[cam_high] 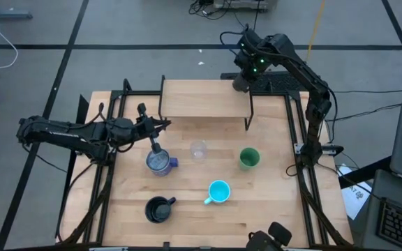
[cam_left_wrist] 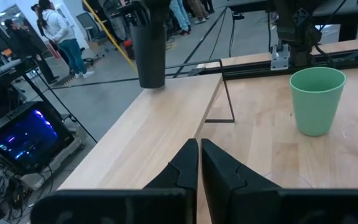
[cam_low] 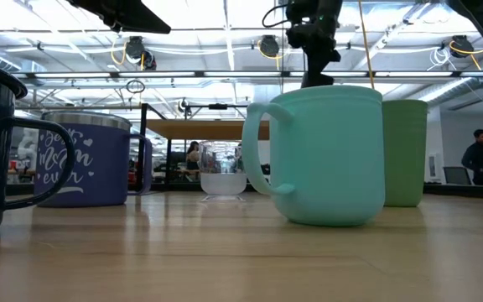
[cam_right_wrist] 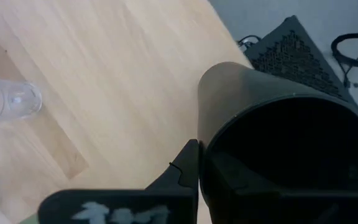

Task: Stack small to large cups/mugs on shelf
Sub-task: Put the black cup on the shelf

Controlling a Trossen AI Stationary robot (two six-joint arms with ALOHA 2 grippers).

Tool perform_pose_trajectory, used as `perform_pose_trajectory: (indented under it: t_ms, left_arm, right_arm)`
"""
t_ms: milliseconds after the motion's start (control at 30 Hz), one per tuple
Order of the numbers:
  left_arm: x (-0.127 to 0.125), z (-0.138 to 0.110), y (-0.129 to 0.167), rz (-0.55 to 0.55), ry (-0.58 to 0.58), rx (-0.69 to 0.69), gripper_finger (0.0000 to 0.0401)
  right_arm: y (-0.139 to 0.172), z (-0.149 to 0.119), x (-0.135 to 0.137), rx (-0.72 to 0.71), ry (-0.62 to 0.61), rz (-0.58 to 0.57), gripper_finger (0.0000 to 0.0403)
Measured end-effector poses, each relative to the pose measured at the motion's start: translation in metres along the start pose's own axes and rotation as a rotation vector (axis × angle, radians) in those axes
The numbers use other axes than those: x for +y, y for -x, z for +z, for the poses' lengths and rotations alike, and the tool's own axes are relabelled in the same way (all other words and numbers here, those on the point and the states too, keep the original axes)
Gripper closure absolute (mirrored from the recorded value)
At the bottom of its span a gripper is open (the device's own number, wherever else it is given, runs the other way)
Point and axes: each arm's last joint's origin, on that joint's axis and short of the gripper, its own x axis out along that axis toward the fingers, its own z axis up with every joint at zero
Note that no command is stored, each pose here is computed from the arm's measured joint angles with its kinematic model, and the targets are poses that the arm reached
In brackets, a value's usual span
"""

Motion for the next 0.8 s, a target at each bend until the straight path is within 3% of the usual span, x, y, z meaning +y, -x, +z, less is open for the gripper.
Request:
perform_pose_trajectory:
  t_ms: [800]
  left_arm:
    - [-0.0001, -0.0003, 0.0000, -0.001, 0.008, 0.003, 0.0380]
  right_arm:
    - [-0.0065, 0.0010, 0.0055, 0.009, 0.035, 0.003, 0.0392]
